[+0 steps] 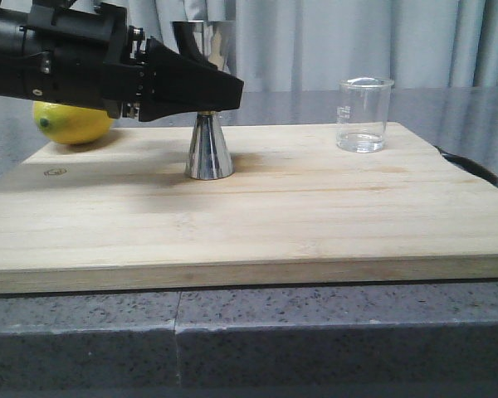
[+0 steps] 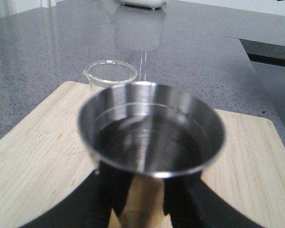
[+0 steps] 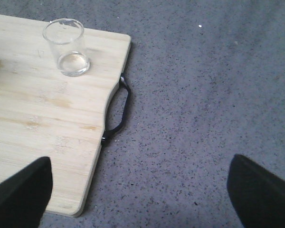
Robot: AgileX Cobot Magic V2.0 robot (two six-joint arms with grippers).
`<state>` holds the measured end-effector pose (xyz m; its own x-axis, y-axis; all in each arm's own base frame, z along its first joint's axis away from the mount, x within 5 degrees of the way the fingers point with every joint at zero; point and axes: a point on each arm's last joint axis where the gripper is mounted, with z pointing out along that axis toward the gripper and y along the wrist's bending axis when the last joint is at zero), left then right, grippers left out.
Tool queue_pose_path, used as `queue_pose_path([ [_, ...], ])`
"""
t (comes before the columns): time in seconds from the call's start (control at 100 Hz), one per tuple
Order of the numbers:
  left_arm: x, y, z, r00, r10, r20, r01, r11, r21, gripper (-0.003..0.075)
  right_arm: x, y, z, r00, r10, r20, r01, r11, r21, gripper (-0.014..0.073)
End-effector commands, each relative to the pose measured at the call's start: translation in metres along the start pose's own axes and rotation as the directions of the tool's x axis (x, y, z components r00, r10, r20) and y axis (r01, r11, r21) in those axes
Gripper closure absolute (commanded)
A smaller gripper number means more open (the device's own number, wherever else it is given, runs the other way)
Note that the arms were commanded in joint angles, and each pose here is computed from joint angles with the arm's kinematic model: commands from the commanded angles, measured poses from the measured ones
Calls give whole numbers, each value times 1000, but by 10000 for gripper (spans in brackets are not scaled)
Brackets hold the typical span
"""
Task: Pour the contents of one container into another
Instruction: 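Lower the filled jigger onto the board with the left gripper, then open the left gripper and withdraw it from the jigger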
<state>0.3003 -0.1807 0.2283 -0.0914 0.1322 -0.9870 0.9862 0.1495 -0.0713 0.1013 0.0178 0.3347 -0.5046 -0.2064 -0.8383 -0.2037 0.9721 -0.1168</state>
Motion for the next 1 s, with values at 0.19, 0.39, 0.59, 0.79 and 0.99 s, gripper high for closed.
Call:
queue_pose_path([
  [0.19, -25, -5, -2, 993, 25, 111, -27, 1000, 16, 325, -12, -2, -5, 996, -22, 86, 21, 1000, 16, -52],
  [0.39, -28, -7, -4, 997, 16, 71, -15, 1000, -10, 167, -8, -2, -5, 999, -20, 46, 19, 1000, 18, -52],
  [0.59, -43, -18, -19, 992, 9, -126, -22, 994, -106, 167, -5, -3, -5, 1000, -18, 18, 18, 1000, 19, -52],
  [0.79, -72, -46, -46, 959, -17, -284, -41, 979, -198, 170, -5, -2, -5, 1000, -15, 17, 15, 1000, 16, -52],
  [0.99, -110, -78, -85, 904, -123, -410, -45, 925, -378, 173, -5, -2, -5, 1000, -14, 8, 13, 1000, 15, -52],
])
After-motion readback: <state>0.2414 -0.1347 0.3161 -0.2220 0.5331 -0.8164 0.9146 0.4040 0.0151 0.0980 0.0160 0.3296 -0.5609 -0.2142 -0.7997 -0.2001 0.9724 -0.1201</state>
